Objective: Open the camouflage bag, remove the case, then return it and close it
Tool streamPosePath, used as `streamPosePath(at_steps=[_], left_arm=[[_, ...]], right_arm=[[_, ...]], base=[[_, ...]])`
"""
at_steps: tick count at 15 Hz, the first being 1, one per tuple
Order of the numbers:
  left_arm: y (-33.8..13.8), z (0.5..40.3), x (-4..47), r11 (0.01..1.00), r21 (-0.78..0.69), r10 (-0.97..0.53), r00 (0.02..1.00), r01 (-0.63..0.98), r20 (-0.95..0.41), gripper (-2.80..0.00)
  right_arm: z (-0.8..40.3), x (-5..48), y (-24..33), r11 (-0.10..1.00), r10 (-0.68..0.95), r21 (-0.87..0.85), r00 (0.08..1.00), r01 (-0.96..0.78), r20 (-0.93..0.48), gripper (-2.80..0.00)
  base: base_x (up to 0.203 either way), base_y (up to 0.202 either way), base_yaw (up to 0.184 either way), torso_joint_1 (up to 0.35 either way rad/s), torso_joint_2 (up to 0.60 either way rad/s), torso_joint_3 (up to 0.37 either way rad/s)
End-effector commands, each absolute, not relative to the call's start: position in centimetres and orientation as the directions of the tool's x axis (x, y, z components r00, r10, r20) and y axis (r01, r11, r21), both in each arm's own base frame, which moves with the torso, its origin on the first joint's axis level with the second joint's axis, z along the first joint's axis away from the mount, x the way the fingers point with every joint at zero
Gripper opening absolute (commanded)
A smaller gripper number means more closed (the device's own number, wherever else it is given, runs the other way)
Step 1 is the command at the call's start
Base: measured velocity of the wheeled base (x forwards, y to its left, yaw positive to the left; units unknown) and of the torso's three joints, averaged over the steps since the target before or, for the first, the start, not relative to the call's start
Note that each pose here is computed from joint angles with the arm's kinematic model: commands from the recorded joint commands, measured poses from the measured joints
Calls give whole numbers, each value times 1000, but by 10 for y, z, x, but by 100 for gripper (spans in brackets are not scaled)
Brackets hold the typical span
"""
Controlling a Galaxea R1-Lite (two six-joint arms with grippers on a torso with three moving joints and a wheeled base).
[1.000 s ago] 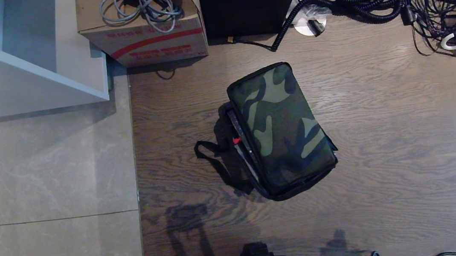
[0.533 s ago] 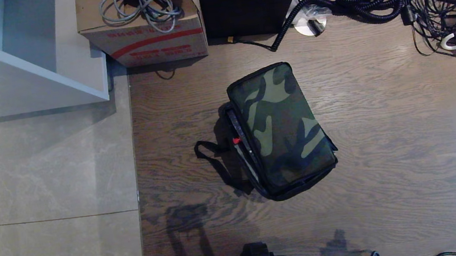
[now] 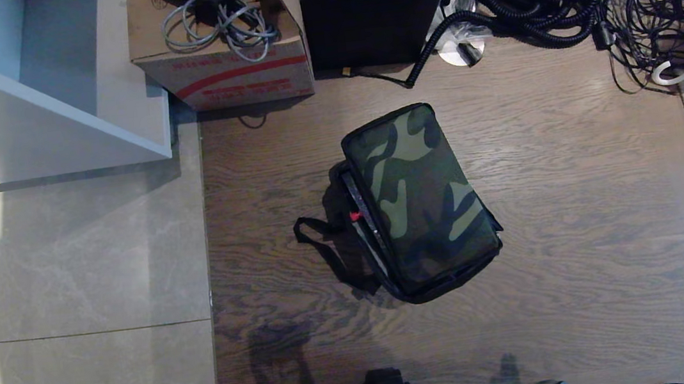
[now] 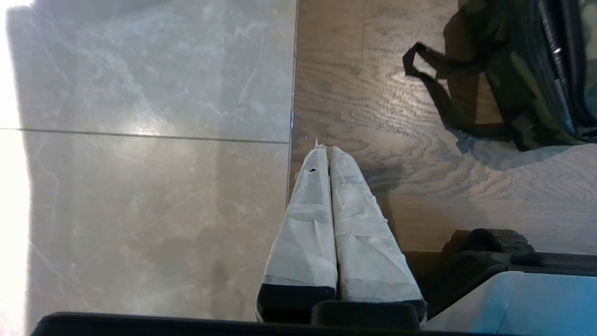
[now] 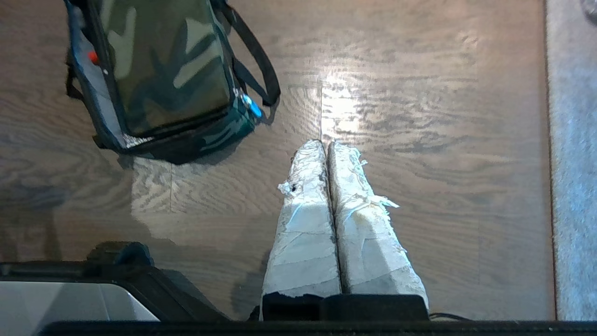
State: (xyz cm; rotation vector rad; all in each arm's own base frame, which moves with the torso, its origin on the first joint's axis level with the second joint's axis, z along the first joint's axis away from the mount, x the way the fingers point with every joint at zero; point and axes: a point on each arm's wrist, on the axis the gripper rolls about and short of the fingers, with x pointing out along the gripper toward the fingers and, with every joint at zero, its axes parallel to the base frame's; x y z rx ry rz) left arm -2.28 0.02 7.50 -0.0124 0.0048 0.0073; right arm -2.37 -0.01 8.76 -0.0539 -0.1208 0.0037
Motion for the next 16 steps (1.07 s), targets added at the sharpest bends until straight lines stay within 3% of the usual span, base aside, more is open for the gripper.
streamPosePath(at_steps=[1, 16], left_arm=[[0, 75, -23, 1000, -14, 8, 1000, -8, -5, -280], [0, 75, -23, 1000, -15, 8, 1000, -8, -5, -280]], right_arm=[[77, -20, 0, 998, 8, -55, 997, -3, 78, -280], [77, -20, 0, 998, 8, -55, 997, -3, 78, -280]], base=[[0, 0, 0, 2, 1, 185], [0, 0, 0, 2, 3, 202]])
